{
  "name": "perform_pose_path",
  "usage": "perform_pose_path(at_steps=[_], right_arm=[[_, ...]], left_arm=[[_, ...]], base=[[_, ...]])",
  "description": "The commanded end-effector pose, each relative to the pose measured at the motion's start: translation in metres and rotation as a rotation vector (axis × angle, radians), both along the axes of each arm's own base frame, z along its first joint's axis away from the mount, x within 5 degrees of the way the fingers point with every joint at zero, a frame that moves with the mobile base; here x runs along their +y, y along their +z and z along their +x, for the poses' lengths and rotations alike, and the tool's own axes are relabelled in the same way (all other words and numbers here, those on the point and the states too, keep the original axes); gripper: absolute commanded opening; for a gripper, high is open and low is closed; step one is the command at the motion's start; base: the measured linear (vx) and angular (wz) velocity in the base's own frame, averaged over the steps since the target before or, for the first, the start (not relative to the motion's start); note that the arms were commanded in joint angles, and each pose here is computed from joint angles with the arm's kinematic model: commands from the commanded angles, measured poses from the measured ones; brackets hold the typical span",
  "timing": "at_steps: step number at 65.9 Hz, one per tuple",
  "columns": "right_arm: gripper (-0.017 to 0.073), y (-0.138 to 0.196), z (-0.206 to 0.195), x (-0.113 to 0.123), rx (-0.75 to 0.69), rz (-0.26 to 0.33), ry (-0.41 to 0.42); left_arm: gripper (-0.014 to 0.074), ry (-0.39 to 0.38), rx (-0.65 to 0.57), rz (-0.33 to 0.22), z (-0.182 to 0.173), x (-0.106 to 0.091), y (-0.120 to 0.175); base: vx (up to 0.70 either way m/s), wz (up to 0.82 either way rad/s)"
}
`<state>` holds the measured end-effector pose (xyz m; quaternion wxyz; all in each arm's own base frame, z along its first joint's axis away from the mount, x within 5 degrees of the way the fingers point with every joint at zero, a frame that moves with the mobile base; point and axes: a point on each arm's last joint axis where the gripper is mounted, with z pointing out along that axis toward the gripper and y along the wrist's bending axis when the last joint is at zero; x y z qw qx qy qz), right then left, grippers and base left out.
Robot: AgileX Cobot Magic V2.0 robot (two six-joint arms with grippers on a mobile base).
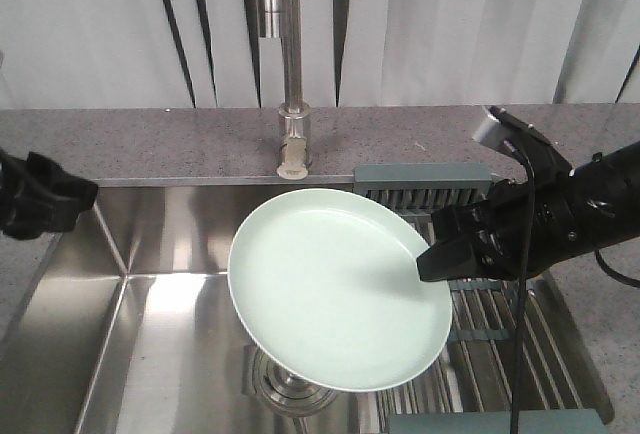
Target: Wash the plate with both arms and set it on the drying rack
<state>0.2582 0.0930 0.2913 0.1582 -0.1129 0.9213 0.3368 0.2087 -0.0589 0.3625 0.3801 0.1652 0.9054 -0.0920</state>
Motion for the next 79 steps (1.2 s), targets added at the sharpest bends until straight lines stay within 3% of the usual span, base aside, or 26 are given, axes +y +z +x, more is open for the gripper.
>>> perform_pose_path(at_steps=[1,20,57,79], right_arm=[[-0.0008,0.019,-0.002,0.002,-0.059,0.056,-0.01],[-0.0008,0.019,-0.002,0.002,-0.059,0.056,-0.01],[-0.0008,0.019,0.001,0.001,-0.083,0.052,-0.031],[-0.0007,0.019,0.0,0.0,-0.161,0.009,0.051]], left_arm=[[0.0408,0.052,-0.093,-0.056,-0.015,0.005,0.005],[0.0408,0.164,-0.088,-0.053,-0.051,0.02,-0.021],[0.0408,0.163,-0.106,-0.056,-0.062,0.023,-0.021],[0.0408,0.163,-0.106,-0.056,-0.062,0.023,-0.021]], base=[[0.0,0.0],[0.0,0.0],[0.0,0.0],[0.0,0.0]])
